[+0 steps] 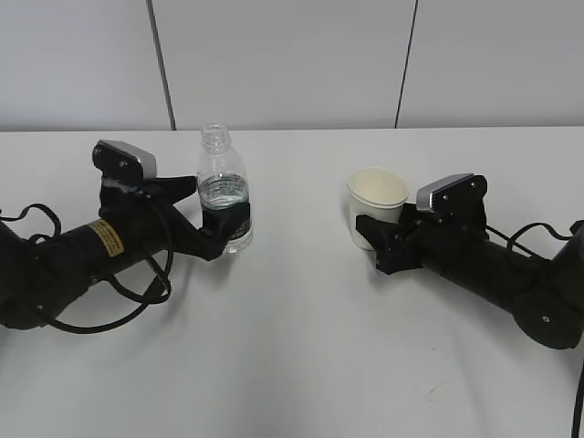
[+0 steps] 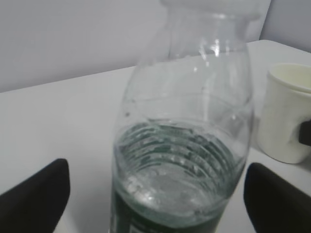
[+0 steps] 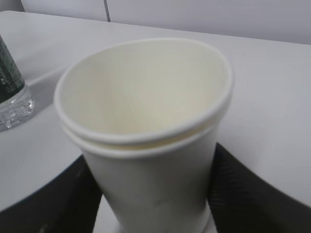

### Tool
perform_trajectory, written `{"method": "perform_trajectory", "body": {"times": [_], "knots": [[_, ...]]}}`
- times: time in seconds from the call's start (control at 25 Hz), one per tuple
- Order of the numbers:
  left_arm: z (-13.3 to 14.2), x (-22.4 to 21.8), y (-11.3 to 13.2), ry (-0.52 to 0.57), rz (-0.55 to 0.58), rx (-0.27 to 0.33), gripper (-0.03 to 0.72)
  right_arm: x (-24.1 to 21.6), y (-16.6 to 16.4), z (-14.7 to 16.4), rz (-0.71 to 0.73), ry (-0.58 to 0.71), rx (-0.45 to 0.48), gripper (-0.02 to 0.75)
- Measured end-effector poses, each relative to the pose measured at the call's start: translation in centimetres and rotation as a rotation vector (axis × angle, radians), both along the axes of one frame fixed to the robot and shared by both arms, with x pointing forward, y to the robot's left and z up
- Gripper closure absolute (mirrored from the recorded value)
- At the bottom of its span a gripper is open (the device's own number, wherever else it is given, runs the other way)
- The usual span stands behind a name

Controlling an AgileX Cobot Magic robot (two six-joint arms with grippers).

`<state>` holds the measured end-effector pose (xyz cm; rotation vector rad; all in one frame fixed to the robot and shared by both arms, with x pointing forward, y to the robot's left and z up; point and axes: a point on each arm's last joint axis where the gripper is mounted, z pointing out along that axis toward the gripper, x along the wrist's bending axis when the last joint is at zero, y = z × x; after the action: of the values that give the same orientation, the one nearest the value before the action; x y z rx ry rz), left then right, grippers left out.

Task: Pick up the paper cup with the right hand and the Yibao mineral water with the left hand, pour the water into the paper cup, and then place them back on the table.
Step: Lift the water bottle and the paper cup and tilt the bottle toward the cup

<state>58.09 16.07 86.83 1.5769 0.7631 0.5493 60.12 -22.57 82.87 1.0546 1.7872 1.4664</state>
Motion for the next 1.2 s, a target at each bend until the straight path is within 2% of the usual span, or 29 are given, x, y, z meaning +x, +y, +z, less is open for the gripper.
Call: {"method": "perform_trajectory", "body": {"times": [0.36,0.52,0.72,0.96,1.2], "knots": [[0.0,2.1,-1.3,-0.040,-0.015,0.002,0.050,0.0,0.0,0.0,0.000,0.000,0.000,0.248],[-0.2,2.2,-1.3,-0.026,-0.013,0.020,0.127,0.0,0.0,0.0,0.000,0.000,0.000,0.248],[-0.3,2.2,-1.4,-0.022,-0.020,0.029,0.264,0.0,0.0,0.0,0.000,0.000,0.000,0.248],[-0.3,2.2,-1.4,-0.022,-0.023,0.031,0.321,-0.1,0.1,0.0,0.016,0.000,-0.004,0.248],[-0.3,2.2,-1.4,-0.022,-0.025,0.032,0.351,-0.4,1.1,0.1,0.142,-0.011,-0.024,0.248]]}}
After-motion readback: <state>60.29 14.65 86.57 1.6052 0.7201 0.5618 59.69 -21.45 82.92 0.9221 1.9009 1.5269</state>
